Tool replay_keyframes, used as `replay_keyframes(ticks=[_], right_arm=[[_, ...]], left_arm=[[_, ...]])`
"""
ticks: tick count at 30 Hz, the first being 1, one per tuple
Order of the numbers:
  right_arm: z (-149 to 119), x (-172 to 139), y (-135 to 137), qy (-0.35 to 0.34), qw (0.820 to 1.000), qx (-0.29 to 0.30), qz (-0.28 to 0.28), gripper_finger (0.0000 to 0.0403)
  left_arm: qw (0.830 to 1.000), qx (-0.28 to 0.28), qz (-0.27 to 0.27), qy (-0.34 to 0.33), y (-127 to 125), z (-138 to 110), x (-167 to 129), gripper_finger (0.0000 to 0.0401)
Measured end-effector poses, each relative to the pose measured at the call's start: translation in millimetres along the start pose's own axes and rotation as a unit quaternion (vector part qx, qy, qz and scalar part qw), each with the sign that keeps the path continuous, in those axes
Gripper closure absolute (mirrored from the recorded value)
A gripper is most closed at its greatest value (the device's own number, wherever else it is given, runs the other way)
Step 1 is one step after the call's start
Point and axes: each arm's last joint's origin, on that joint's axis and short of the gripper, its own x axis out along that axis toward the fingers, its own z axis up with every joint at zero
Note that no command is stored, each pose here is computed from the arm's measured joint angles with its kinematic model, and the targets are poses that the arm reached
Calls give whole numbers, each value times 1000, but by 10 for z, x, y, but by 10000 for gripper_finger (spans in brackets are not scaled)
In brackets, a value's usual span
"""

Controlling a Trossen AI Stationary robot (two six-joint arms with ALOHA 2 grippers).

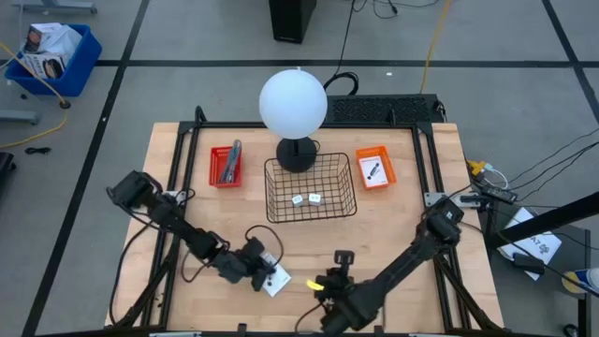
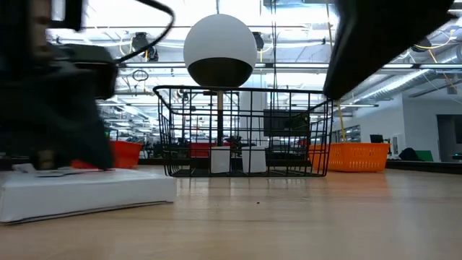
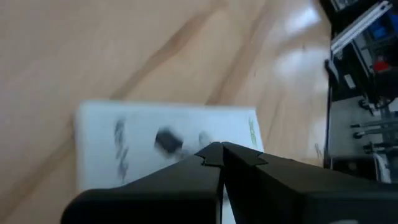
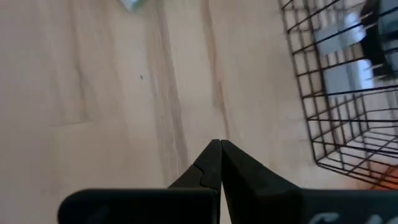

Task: Pick and place items into bin
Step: Put the card reader box into the orange bin

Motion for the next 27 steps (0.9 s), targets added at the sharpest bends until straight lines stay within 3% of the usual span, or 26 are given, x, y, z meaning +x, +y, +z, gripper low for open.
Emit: replay_keyframes(ticks=[5, 9, 15, 17, 21, 27], right_arm=[[-160, -191, -156, -63, 996, 46, 44, 403], [-311, -170, -304, -129, 984, 72, 98, 403], [-564, 10, -523, -185, 959, 130, 172, 403], [-662, 69, -561, -191, 954, 139, 184, 403], [-767, 111, -604, -201, 948, 151, 198, 403], [-774, 114, -601, -203, 947, 149, 197, 403]], left_arm=[[1000, 23, -2, -16, -117, 194, 202, 391], [997, 72, -10, 23, -285, 357, 282, 395], [986, 135, 77, 60, -578, 545, -61, 396], [979, 162, 99, 72, -662, 557, -196, 398], [974, 176, 93, 105, -807, 516, -341, 398], [967, 147, 127, 163, -660, 383, -130, 398]])
